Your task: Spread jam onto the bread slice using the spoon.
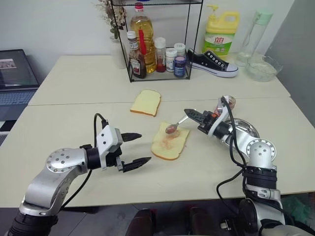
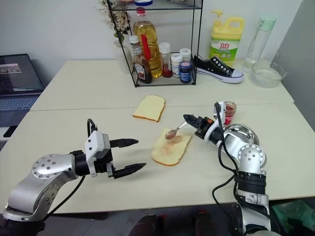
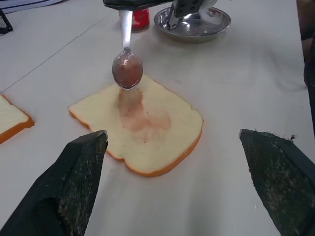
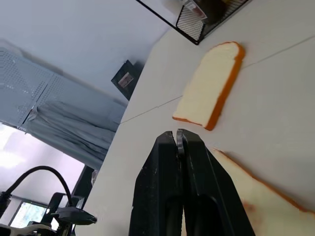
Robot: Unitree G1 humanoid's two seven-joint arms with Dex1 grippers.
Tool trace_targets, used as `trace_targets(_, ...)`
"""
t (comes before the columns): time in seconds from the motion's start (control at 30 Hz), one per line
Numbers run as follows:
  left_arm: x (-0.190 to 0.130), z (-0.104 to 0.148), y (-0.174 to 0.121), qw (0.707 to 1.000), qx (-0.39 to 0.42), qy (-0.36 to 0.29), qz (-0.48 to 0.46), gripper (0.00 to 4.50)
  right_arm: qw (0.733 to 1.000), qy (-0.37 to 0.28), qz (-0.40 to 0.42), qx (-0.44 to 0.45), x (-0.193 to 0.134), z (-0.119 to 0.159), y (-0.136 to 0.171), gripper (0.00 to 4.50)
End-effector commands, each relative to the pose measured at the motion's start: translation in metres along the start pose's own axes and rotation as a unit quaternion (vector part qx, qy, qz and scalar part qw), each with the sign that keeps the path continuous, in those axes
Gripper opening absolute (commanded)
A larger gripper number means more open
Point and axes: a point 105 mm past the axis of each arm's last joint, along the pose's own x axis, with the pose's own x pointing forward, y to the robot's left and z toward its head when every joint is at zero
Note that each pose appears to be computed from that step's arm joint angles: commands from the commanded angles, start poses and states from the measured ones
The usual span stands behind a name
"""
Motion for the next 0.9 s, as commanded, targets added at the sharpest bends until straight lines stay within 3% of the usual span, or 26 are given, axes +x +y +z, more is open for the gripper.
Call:
trace_targets(0.03, 0.001, 0.009, 0.0, 1.0, 0.021, -0.008, -0.004, 4.5, 0.999, -0.005, -0.029, -0.013, 0.003, 0.0, -0.013, 0.03)
trace_targets(0.23, -0.001, 0.01, 0.0, 1.0, 0.021, -0.006, -0.004, 4.5, 0.997, 0.004, -0.067, -0.033, -0.011, -0.003, -0.034, 0.03)
trace_targets(0.6, 0.0, 0.009, 0.0, 1.0, 0.019, -0.007, -0.005, 4.5, 0.997, 0.02, -0.053, -0.053, -0.033, -0.001, -0.021, 0.03)
trace_targets(0.83, 0.0, 0.01, 0.005, 1.0, 0.022, -0.005, -0.001, 4.5, 0.998, -0.027, -0.022, -0.044, -0.035, 0.027, 0.003, 0.03)
trace_targets(0.9, 0.001, 0.021, 0.011, 1.0, 0.026, -0.014, -0.003, 4.5, 0.997, -0.057, -0.021, -0.048, -0.046, 0.041, 0.012, 0.03)
